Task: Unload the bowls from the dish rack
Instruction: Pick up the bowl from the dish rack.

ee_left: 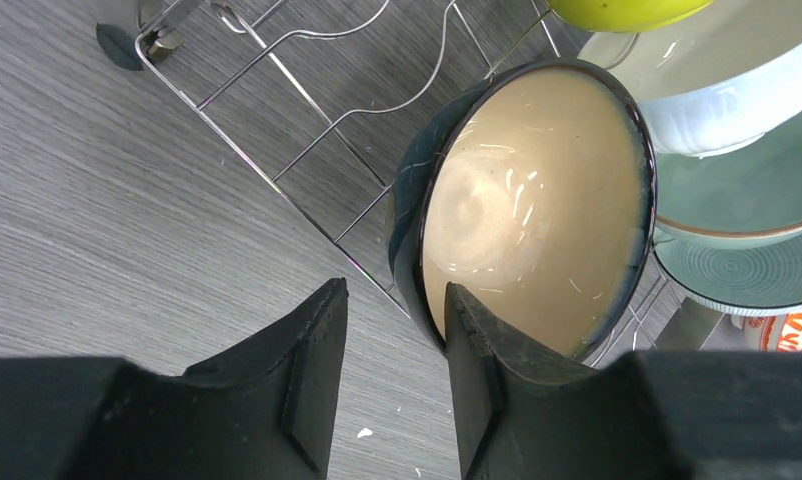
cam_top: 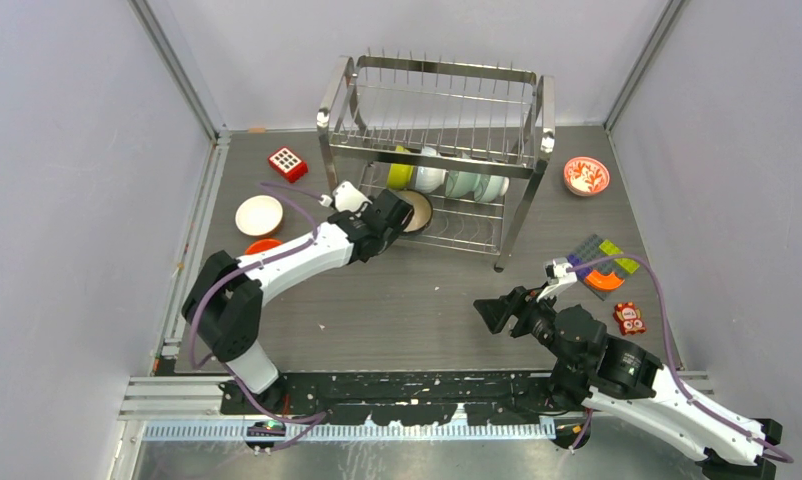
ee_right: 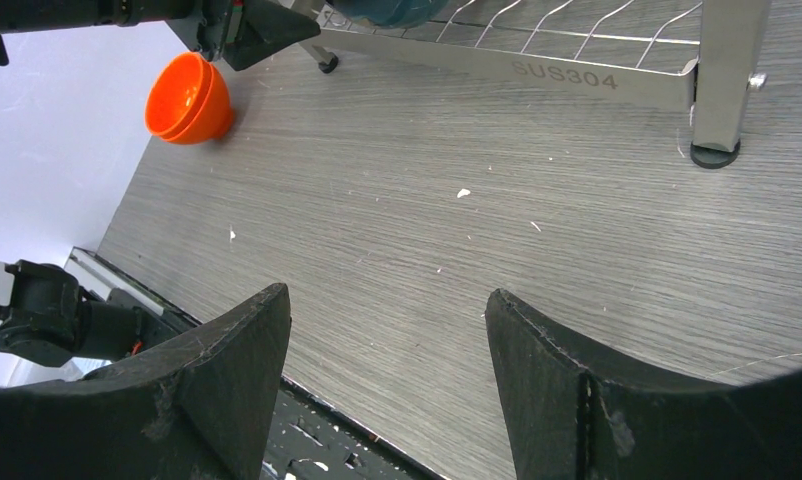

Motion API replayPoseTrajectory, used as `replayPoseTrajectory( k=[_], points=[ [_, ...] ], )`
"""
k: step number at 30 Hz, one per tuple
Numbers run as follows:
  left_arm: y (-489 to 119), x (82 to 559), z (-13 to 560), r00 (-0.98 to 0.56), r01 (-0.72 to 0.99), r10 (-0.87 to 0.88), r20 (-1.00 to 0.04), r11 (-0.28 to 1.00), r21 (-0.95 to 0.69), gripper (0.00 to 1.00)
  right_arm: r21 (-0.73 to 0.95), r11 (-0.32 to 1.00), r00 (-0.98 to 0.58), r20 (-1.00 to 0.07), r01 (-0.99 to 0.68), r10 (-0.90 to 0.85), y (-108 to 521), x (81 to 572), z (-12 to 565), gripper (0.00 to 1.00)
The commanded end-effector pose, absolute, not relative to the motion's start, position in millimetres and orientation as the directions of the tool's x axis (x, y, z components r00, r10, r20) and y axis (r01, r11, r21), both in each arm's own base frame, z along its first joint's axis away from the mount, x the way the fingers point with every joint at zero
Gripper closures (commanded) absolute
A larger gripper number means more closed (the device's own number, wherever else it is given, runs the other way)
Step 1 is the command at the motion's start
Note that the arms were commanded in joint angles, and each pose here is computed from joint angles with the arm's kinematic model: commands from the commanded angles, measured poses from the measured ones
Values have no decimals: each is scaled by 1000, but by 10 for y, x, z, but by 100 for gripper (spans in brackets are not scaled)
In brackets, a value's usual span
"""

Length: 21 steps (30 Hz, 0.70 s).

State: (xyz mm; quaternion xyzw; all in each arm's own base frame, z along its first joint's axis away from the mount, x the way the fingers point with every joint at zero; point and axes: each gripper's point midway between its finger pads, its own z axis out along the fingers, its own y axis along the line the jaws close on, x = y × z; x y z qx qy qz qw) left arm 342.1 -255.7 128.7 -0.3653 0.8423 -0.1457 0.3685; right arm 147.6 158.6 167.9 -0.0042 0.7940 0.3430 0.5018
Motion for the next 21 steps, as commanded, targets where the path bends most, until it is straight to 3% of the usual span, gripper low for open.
replayPoseTrajectory(
  k=[1,8,19,21],
  points=[
    [-2581,3555,1376,-406,-504,-744,-531,667,-549,59,554,755,-488,-796,-350,358,1586,1482,1723,25],
    [-2621,3586,1378,-407,-493,-745,-529,667,-559,68,550,760,-486,-798,-345,356,1581,1491,1720,25],
    [-2656,3607,1462,-413,-455,-737,-535,676,-580,99,552,760,-486,-797,-342,360,1577,1493,1737,25],
    [-2657,3611,1512,-409,-443,-738,-537,675,-590,100,552,760,-486,-797,-343,360,1578,1492,1739,25]
  ],
)
